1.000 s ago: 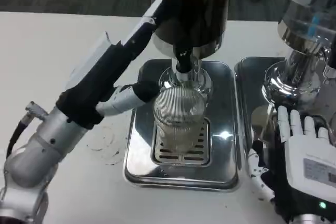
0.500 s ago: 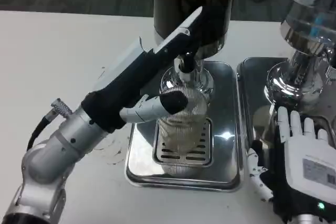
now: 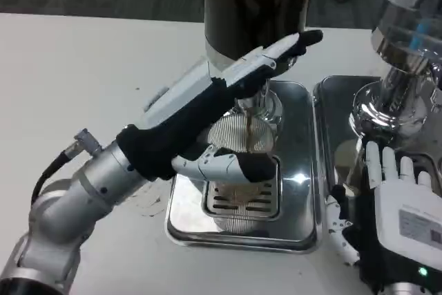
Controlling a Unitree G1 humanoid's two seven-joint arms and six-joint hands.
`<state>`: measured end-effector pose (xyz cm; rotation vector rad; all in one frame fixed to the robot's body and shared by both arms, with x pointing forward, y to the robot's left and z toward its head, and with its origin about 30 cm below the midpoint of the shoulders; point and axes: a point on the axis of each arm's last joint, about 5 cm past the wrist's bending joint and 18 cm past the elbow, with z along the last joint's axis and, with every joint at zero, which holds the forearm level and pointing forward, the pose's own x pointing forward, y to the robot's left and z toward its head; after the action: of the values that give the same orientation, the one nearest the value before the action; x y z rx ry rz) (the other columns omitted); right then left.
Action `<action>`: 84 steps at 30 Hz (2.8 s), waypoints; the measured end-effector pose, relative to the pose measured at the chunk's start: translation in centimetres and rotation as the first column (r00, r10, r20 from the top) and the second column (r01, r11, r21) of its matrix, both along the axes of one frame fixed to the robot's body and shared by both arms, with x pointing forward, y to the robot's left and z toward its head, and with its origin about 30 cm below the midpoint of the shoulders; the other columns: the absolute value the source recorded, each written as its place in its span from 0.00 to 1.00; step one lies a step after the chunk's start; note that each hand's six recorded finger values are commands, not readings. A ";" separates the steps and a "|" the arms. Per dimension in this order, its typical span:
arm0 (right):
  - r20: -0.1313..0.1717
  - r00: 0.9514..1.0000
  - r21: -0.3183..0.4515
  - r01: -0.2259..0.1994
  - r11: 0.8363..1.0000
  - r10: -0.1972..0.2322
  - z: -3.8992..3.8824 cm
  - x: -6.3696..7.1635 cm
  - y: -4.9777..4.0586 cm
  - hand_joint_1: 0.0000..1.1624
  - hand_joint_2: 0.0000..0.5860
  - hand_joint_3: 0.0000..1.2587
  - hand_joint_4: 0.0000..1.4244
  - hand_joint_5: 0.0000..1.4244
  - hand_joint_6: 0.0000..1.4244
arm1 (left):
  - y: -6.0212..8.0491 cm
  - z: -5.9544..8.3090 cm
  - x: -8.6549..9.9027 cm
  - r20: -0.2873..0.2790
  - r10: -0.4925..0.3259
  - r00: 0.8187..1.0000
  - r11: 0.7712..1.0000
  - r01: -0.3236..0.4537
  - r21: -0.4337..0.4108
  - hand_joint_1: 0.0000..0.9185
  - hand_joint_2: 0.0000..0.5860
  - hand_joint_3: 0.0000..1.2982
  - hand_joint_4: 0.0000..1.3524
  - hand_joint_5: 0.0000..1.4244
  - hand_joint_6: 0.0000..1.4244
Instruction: Grasp the cup under the faucet to collect the drink, then remove the cup.
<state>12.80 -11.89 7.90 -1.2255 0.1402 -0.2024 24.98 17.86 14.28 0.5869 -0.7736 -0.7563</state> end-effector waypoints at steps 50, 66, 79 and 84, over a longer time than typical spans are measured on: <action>0.101 0.968 0.700 -0.234 0.674 0.231 -0.87 2.2 -1.88 0.53 0.38 0.00 0.00 0.00 0.00 | -0.4 0.1 -0.3 0.072 0.024 0.997 0.998 -0.027 0.048 0.00 0.20 0.09 0.00 0.02 0.00; 0.094 0.950 0.710 -0.274 0.648 0.298 -0.77 4.1 -1.40 0.53 0.38 0.00 0.00 0.00 0.00 | -0.4 0.2 -0.4 0.077 0.023 0.997 0.998 -0.027 0.053 0.00 0.20 0.10 0.00 0.02 0.00; 0.087 0.945 0.727 -0.276 0.629 0.314 -0.95 4.7 -1.09 0.52 0.39 0.00 0.00 0.00 0.00 | -0.1 0.3 -0.4 0.083 0.054 0.995 0.998 -0.058 0.039 0.00 0.21 0.10 0.00 0.02 0.00; 0.090 0.945 0.731 -0.278 0.624 0.315 -0.96 4.8 -0.98 0.51 0.39 0.00 0.00 0.00 0.00 | 0.7 0.5 -0.4 0.096 0.116 0.989 0.993 -0.116 -0.002 0.00 0.21 0.10 0.00 0.02 0.00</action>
<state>17.59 -12.87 6.94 -0.4121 0.0441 0.1774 24.53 18.52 14.74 0.6690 -0.8195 -0.6262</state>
